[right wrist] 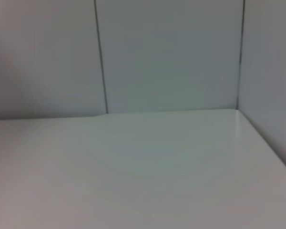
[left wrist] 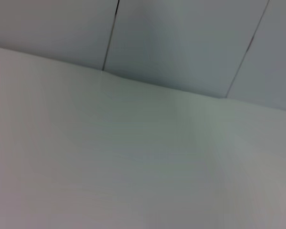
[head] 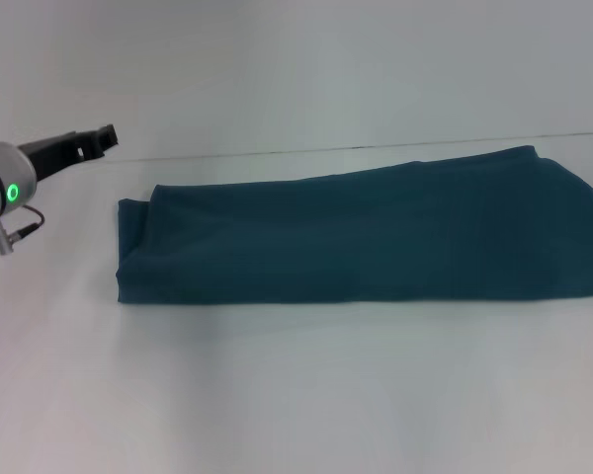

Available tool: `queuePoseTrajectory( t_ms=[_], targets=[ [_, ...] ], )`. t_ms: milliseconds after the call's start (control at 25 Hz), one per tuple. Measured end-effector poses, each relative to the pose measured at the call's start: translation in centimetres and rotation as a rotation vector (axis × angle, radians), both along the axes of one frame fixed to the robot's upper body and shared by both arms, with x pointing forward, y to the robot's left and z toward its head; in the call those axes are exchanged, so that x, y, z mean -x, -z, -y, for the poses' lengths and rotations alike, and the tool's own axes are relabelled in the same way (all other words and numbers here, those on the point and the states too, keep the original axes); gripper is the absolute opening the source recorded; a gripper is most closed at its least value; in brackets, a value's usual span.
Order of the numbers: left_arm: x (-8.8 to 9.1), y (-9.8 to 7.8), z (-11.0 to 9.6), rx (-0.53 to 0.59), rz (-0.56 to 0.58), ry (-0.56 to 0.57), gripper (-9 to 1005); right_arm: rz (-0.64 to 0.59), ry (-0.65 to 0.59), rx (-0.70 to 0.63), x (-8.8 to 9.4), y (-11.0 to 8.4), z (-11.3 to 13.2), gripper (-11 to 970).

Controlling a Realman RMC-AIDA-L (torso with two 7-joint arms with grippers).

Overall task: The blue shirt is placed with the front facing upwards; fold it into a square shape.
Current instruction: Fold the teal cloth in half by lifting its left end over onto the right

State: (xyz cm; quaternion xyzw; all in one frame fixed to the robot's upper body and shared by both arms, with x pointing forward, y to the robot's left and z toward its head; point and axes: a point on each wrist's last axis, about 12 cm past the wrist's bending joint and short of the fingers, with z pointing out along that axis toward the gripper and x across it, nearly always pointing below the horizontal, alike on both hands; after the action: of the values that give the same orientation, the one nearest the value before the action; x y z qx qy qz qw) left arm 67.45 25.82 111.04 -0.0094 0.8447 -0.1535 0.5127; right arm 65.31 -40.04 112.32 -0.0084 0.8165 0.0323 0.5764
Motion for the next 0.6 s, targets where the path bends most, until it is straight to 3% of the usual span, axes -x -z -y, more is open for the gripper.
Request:
queuePoseTrajectory(
  t_ms=[320,400,600],
  targets=[
    [1.6,0.7,-0.6,0.056,-0.035,0.095,703,-0.011,-0.087,-0.12,2.4,1.4,0.1,739],
    [2.0,0.7,-0.8,0.074,-0.039,0.112,785,-0.014,-0.108,-0.142,2.8,1.5,0.0,739],
    [3.0,1.1,-1.0,0.103,-0.067,0.169,785,-0.009,-0.17,-0.243,4.5,1.2,0.4,740]
  ],
)
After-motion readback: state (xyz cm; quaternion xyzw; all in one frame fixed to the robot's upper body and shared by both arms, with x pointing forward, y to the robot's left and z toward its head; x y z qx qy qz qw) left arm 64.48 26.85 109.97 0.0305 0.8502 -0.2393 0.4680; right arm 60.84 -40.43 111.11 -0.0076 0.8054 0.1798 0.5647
